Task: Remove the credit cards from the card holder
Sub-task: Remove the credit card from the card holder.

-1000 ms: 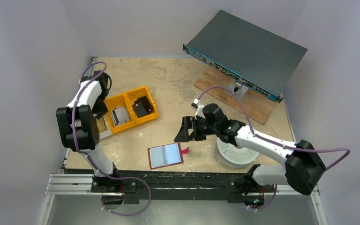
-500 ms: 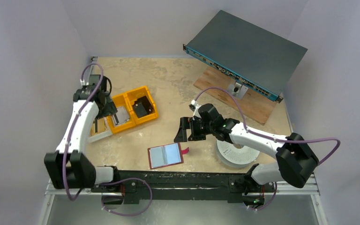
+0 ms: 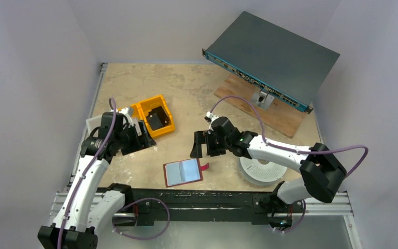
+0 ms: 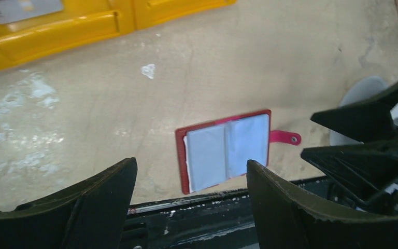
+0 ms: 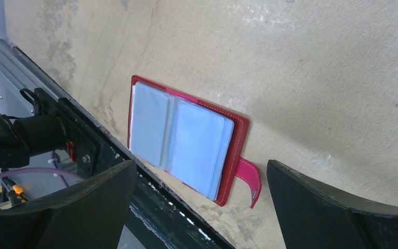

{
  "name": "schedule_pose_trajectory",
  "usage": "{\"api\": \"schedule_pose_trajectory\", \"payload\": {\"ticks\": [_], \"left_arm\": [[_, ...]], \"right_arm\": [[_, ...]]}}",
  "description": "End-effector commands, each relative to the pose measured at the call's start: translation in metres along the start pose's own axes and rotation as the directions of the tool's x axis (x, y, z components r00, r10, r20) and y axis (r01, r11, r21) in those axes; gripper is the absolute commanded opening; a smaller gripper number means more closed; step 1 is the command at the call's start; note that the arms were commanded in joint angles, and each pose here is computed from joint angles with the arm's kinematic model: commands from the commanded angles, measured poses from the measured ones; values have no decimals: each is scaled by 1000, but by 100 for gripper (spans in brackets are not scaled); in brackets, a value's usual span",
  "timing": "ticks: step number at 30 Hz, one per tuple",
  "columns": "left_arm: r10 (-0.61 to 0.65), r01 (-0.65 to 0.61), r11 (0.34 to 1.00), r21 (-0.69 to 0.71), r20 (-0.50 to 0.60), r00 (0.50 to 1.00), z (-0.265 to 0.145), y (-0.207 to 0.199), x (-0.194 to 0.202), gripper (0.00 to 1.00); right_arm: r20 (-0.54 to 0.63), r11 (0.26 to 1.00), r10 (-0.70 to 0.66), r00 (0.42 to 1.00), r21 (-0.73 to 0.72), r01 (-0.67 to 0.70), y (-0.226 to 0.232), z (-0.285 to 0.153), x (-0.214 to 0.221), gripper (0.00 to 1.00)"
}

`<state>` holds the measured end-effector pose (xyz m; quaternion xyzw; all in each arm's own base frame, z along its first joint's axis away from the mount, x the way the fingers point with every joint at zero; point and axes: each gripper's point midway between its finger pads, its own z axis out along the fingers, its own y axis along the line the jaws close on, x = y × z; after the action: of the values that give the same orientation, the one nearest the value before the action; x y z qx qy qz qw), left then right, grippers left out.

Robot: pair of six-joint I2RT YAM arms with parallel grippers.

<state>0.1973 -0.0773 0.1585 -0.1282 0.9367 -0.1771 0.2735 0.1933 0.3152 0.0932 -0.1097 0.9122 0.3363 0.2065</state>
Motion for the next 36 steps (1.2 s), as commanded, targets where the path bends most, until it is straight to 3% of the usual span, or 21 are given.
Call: {"api": "schedule_pose_trajectory", "payload": {"ticks": [1,9,15,22,36], "left_arm": [[7,-3,977,213,-19,1000,0,-36,13,77],[-12,18,968,251,-26,1000,3,-38,32,77],[-162,166,984,69,-57,985,25,-5,46,78],[-248,247,967,-64,-3,969,31,21,47,79],[-267,268,960,-84,18,963,24,20,32,80]], "right_arm": [[74,999,-13,997,45,9,9,2,-14,99],[88,994,-41,995,101,32,26,12,-8,97],[69,987,-88,994,143,78,47,29,4,82],[6,970,-152,988,191,148,68,58,27,65],[-66,899,-259,964,348,266,66,91,56,58]]}}
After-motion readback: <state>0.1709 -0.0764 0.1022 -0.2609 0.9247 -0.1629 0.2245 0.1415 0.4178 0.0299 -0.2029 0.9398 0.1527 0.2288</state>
